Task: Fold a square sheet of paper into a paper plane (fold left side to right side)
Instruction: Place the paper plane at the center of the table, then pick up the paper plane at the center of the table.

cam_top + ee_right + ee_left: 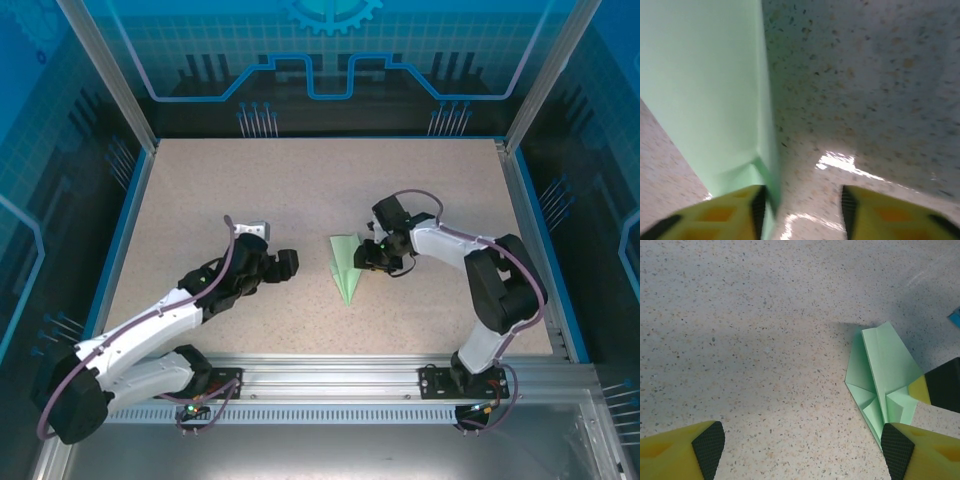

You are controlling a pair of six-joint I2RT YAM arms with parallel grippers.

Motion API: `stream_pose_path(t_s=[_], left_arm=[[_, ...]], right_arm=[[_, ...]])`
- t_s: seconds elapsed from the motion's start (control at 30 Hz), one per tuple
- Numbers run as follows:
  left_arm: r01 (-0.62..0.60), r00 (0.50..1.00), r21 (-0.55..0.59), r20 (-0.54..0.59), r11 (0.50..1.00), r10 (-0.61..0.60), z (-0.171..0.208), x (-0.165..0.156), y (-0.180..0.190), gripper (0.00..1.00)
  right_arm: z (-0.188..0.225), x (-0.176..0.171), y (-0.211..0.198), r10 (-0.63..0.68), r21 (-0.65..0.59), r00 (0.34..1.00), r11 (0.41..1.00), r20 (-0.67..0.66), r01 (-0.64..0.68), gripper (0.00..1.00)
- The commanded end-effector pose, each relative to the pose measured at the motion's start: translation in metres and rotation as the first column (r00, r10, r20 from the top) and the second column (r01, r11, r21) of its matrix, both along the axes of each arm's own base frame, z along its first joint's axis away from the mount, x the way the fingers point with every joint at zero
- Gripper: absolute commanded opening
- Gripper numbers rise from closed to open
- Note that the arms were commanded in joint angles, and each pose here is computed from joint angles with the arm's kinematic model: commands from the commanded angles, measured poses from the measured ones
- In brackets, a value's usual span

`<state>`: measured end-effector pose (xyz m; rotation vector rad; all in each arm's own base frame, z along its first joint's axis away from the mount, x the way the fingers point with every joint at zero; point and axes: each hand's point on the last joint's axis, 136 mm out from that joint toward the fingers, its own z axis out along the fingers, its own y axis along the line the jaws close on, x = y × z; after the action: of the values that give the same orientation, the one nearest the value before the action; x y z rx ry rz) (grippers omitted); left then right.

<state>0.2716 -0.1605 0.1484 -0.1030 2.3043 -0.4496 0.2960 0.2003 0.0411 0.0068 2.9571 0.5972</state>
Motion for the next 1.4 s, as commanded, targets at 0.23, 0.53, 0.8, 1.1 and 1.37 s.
stream_pose_path(t_s=[0.23,0.53,0.8,1.1,1.37], left_arm=[[-0.026,0.999,0.007,0.043,1.000,0.026,0.015,-0.001,0.010,0.98],[-0.027,0.998,0.004,0.049,1.000,0.027,0.014,-0.004,0.013,0.98],[-0.053,0.996,-0.003,0.067,0.999,0.053,0.011,-0.010,0.022,0.98],[-0.075,0.994,-0.002,0.076,0.997,0.075,0.009,-0.015,0.030,0.99],[-0.082,0.993,-0.004,0.084,0.997,0.082,0.010,-0.018,0.034,0.99]], right_arm=[[0.062,-0.023,0.000,0.146,-0.316,0.982,0.943,0.117,-0.103,0.65],[0.051,-0.031,0.059,0.279,-0.417,0.956,0.883,0.095,-0.216,0.67],[0.019,-0.028,0.064,0.321,-0.569,0.947,0.782,0.017,-0.255,0.70],[-0.004,-0.032,0.071,0.349,-0.601,0.936,0.740,-0.038,-0.300,0.70],[-0.010,-0.027,0.067,0.348,-0.636,0.936,0.713,-0.044,-0.296,0.63]])
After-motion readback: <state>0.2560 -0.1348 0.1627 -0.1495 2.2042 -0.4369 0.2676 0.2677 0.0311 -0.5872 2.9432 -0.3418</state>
